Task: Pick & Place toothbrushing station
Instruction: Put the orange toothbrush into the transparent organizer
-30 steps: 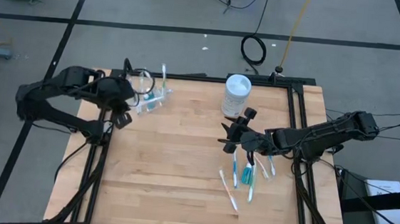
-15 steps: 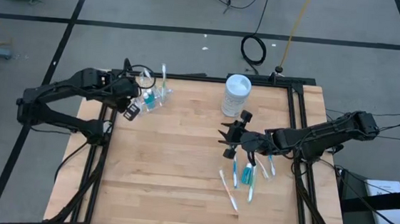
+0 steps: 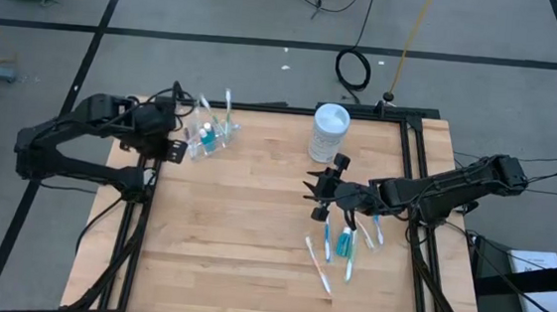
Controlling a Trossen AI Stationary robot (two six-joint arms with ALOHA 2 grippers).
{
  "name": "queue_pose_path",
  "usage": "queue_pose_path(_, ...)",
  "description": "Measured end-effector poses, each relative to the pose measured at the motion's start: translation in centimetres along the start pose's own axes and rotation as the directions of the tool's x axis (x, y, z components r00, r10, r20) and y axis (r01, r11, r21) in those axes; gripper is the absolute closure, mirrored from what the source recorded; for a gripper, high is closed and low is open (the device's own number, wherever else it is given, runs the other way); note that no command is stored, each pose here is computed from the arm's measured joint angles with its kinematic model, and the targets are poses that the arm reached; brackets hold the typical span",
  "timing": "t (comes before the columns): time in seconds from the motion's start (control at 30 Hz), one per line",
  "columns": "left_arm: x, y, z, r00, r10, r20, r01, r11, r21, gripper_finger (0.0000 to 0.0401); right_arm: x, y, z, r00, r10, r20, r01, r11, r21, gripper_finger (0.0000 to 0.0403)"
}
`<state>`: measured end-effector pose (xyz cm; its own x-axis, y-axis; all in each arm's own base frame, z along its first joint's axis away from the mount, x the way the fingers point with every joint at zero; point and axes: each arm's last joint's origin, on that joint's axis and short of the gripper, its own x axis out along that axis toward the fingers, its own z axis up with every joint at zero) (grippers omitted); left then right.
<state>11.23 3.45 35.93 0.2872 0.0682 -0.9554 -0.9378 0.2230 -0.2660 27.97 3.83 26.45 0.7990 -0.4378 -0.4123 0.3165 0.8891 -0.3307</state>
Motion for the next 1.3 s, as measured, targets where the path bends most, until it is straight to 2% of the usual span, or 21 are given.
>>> queue_pose_path(0.23, 2.1, 0.2, -0.2, 0.994, 0.049, -0.095, -0.060, 0.991, -0.119, 0.0355, 0.0, 0.0, 0.0, 1.000, 0.000, 0.000, 0.000, 1.000, -0.003, 0.0291)
queue_pose_path(0.37, 2.2, 0.4, 0.0, 0.995, 0.054, -0.090, -0.069, 0.983, -0.168, 0.0355, 0.0, 0.0, 0.0, 1.000, 0.000, 0.000, 0.000, 1.000, -0.013, 0.0291)
queue_pose_path(0.67, 2.7, 0.5, 1.4, 0.993, 0.097, -0.072, -0.113, 0.959, -0.261, 0.0355, 0.0, 0.0, 0.0, 1.000, -0.001, 0.000, 0.001, 0.994, -0.113, 0.0291)
queue_pose_path(0.87, 4.0, -0.5, 2.4, 0.977, 0.094, -0.192, -0.139, 0.963, -0.231, 0.0355, 0.0, 0.0, 0.2, 1.000, -0.002, 0.022, 0.005, 0.991, -0.134, 0.0291)
queue_pose_path(1.0, 5.1, -0.9, 3.5, 0.965, 0.133, -0.225, -0.177, 0.966, -0.189, 0.0355, 0.0, 0.0, 0.7, 0.998, -0.003, 0.059, 0.010, 0.993, -0.114, 0.0291)
queue_pose_path(1.3, 6.1, 0.0, 5.8, 0.955, 0.227, -0.192, -0.247, 0.965, -0.087, 0.0354, 0.0, 0.0, 0.7, 0.998, -0.003, 0.065, 0.010, 0.994, -0.112, 0.0291)
